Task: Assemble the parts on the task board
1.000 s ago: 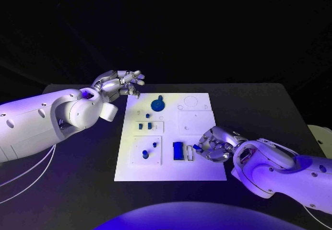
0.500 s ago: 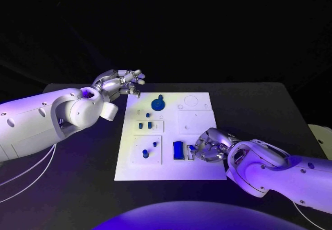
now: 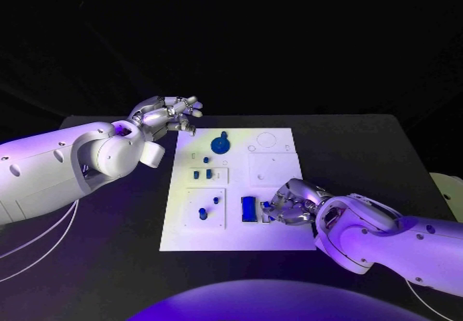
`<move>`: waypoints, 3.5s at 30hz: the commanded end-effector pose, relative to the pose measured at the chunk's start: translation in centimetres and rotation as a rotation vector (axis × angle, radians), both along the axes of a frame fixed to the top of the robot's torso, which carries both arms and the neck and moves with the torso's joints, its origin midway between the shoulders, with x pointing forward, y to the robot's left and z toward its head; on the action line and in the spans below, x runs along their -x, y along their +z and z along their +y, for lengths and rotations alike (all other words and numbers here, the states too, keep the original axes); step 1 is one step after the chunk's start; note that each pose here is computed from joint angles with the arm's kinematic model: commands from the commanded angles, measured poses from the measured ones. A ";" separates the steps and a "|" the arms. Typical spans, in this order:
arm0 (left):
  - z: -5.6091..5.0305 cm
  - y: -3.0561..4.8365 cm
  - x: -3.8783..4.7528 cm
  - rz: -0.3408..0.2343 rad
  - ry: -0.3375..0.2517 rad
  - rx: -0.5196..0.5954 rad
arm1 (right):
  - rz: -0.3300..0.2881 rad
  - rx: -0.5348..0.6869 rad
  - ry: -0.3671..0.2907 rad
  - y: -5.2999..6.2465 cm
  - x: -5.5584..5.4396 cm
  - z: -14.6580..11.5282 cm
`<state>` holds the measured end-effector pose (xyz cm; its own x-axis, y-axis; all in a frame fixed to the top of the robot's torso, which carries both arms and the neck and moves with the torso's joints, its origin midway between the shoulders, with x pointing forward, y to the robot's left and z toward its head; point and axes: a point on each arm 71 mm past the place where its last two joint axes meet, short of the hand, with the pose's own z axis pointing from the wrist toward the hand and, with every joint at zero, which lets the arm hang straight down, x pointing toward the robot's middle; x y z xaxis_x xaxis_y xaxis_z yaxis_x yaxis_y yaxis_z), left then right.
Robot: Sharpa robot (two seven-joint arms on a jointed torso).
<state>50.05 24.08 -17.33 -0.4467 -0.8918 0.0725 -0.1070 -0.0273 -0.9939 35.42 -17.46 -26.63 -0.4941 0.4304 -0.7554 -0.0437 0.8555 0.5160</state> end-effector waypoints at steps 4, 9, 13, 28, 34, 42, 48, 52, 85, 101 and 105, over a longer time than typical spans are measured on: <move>-0.3 0.11 0.08 -0.003 -0.016 0.010 | 0.021 0.017 0.017 -0.2 0.1 0.1; -0.3 0.11 0.08 -0.003 -0.017 0.010 | 0.021 0.016 0.021 -0.2 0.1 0.4; -0.2 0.11 0.08 -0.003 -0.016 0.010 | 0.022 0.014 0.025 -0.2 0.1 0.5; -0.2 0.10 0.09 -0.002 -0.016 0.009 | 0.020 0.013 0.023 -0.2 0.1 0.5; -0.2 0.10 0.08 -0.002 -0.016 0.009 | 0.021 0.015 0.024 -0.3 0.0 0.5; -0.2 0.10 0.08 -0.002 -0.014 0.009 | 0.021 0.016 0.024 -0.2 0.1 0.2; -0.1 0.11 0.09 -0.003 -0.013 0.008 | 0.025 0.018 0.041 -0.1 0.3 -0.3; -0.1 0.11 0.09 -0.003 -0.011 0.008 | 0.031 0.020 0.061 -0.1 0.5 -0.5; -0.1 0.07 0.05 -0.001 -0.012 0.007 | 0.019 0.028 0.068 -0.4 0.1 -0.5; -0.1 0.05 0.05 0.000 -0.015 0.007 | 0.015 0.026 0.071 -0.8 -0.5 -0.5; -0.1 0.04 0.05 0.000 -0.015 0.007 | 0.016 0.023 0.075 -0.8 -0.6 -0.4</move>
<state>50.05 24.20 -17.37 -0.4447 -0.8928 0.0717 -0.1100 -0.0250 -0.9936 36.05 -17.98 -27.36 -0.5272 0.3835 -0.7583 -0.0840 0.8645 0.4956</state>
